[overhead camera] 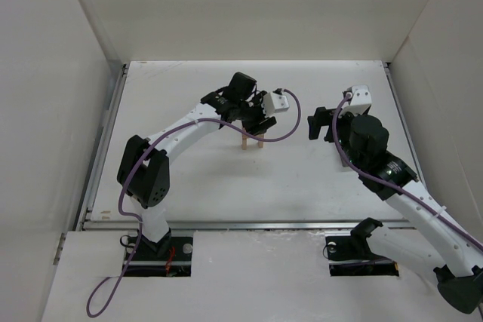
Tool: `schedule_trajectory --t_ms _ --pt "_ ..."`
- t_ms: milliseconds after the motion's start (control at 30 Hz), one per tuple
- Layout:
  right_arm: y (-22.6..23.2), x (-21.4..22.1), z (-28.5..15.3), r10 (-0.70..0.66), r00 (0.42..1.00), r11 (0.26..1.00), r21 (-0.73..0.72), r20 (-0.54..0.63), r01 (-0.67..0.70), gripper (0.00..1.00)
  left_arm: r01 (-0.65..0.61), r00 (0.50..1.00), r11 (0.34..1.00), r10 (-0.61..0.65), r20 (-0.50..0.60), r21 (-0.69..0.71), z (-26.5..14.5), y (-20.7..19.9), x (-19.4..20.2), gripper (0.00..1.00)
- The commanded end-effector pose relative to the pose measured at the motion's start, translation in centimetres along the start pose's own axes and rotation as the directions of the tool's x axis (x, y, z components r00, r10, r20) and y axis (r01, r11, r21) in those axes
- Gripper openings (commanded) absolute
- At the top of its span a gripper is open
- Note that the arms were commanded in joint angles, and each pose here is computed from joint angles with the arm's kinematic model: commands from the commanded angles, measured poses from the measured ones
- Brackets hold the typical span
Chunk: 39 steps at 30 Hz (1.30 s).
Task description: Build the wood block tower
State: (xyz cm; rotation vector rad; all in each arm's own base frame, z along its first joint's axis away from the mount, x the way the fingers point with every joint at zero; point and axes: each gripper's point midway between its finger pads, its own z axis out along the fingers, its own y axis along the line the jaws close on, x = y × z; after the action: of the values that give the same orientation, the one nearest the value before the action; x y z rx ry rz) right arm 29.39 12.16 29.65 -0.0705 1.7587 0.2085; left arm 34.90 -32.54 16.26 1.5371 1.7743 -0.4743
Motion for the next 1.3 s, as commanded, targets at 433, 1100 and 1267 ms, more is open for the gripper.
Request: schedule_trajectory --t_ms 433,1100,1267 --pt "-0.10 -1.54 -0.24 0.009 0.999 1.000 -0.002 0.053 -0.008 0.99 -0.009 1.000 1.000 0.009 0.024 -0.002 -0.59 0.43 -0.31 0.42" --pt "-0.10 -1.54 -0.24 0.009 0.999 1.000 -0.002 0.053 -0.008 0.99 -0.022 0.999 0.999 0.021 0.047 0.024 -0.99 0.17 -0.62 0.44" --pt "-0.10 -1.54 -0.24 0.009 0.999 1.000 -0.002 0.053 -0.008 0.99 -0.018 0.999 0.999 0.017 0.040 0.030 -1.01 0.03 -0.45 0.49"
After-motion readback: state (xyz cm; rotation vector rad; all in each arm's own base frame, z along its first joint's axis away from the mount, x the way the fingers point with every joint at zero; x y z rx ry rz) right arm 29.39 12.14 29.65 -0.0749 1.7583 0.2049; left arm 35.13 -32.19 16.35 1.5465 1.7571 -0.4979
